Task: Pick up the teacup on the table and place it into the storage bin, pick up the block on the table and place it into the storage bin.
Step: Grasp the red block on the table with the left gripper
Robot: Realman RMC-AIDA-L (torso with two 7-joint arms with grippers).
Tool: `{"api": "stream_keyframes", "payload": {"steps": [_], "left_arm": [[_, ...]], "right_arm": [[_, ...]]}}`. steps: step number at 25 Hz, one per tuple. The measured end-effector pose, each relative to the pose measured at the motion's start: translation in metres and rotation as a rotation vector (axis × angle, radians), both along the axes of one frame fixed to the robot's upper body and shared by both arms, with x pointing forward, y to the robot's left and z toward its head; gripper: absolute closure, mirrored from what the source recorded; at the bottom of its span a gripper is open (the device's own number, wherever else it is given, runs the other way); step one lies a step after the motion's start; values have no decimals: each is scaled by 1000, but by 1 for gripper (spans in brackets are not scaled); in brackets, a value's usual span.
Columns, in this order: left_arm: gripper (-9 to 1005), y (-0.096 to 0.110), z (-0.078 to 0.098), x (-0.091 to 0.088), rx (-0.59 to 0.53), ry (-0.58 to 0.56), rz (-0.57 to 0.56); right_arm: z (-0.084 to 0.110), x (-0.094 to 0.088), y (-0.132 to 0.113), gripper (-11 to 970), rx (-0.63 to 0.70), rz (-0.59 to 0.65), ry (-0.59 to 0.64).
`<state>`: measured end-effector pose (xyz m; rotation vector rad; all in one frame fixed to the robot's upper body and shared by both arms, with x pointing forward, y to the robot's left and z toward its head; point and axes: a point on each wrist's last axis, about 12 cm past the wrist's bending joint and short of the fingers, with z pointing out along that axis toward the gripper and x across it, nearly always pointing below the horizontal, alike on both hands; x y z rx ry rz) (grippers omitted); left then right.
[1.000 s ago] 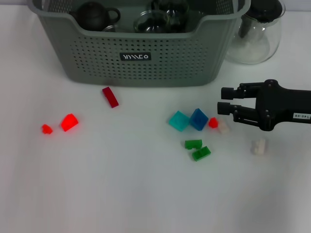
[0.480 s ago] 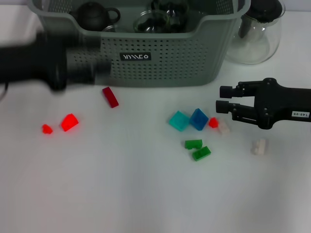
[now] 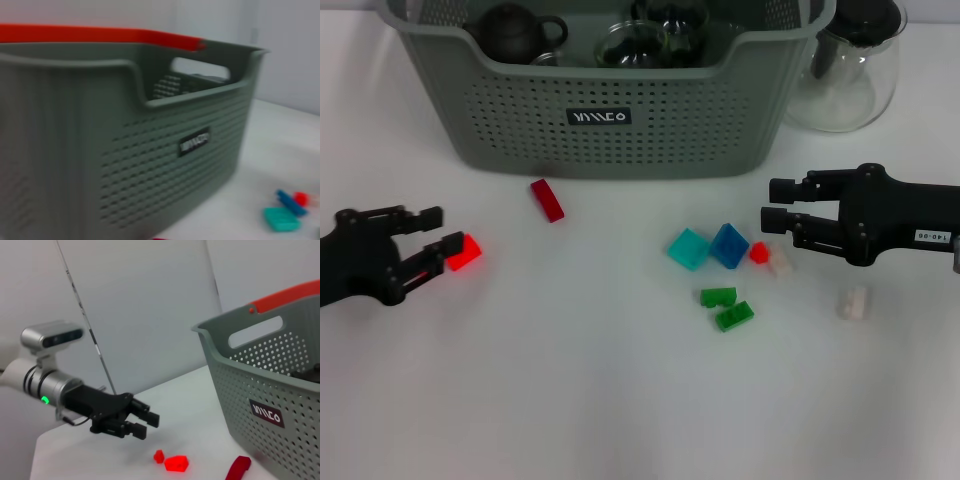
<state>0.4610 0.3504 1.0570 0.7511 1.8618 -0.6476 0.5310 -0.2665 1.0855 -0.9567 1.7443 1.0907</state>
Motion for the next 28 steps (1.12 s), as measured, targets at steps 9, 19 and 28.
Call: {"api": "stream_keyframes", "payload": {"steps": [9, 19, 28], "left_arm": [[593, 2, -45, -43, -10, -159, 232], [596, -5, -66, -50, 14, -104, 308], [630, -8, -72, -43, 38, -78, 331]], "right_arm": [[0, 1, 1, 535, -1, -4, 3], [0, 1, 1, 535, 1, -5, 5], [-2, 0, -1, 535, 1, -9, 11]]}}
